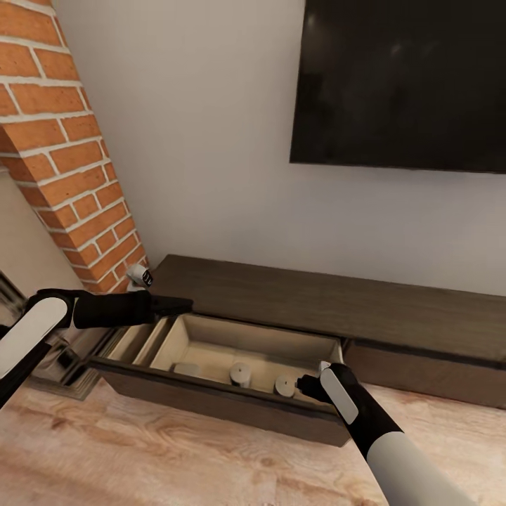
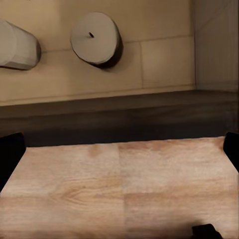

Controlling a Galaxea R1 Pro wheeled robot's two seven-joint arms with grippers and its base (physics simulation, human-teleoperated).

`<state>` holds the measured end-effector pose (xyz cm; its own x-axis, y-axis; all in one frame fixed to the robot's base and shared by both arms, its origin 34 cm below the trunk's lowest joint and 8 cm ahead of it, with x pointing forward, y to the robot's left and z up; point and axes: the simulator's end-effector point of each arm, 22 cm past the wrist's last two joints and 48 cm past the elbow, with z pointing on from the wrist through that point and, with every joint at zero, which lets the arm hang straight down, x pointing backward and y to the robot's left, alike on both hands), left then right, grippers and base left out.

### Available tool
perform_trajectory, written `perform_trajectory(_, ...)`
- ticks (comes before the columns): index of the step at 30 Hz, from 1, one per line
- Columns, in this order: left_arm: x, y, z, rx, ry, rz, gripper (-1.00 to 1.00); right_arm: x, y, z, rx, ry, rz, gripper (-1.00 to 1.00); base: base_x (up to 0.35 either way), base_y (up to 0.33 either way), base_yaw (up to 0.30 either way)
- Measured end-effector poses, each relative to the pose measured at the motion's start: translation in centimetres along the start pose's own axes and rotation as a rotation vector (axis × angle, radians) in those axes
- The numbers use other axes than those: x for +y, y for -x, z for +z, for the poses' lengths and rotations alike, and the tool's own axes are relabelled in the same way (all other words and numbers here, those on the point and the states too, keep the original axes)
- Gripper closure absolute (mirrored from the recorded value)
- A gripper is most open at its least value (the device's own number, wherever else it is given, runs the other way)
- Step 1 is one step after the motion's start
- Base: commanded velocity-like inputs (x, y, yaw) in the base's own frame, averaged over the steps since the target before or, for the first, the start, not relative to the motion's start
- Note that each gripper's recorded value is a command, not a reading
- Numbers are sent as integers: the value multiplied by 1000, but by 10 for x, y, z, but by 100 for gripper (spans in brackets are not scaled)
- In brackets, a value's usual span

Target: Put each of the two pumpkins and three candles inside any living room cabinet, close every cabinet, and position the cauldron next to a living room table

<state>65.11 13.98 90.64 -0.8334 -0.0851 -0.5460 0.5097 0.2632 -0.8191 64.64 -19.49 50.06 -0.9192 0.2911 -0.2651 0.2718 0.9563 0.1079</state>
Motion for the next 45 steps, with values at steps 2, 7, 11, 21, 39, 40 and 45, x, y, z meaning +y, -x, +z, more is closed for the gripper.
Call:
perform_trajectory(2,-3,3,-1,0,0,1,-100,1,2,-4,-1,0,0,-100,-92,42,-153)
perform_trajectory(7,-11,9,-2,0,0,3,-100,2,6,-13,-2,1,0,-100,-144,81,-45)
perform_trajectory(11,-17,14,-3,0,0,3,-100,3,9,-20,-2,1,0,-100,-240,170,-5)
perform_trajectory(21,-31,26,-6,-1,-1,1,-100,6,16,-38,-1,0,-1,-100,-255,199,-1)
perform_trajectory(39,-61,47,-12,-3,-2,8,-100,12,29,-72,-8,4,0,-100,-235,211,-113)
perform_trajectory(40,-63,49,-13,-3,-2,9,-100,12,30,-74,-10,6,0,-100,-132,133,-149)
perform_trajectory(45,-71,54,-15,-4,-1,11,-100,14,34,-83,-11,7,1,-100,-49,56,-55)
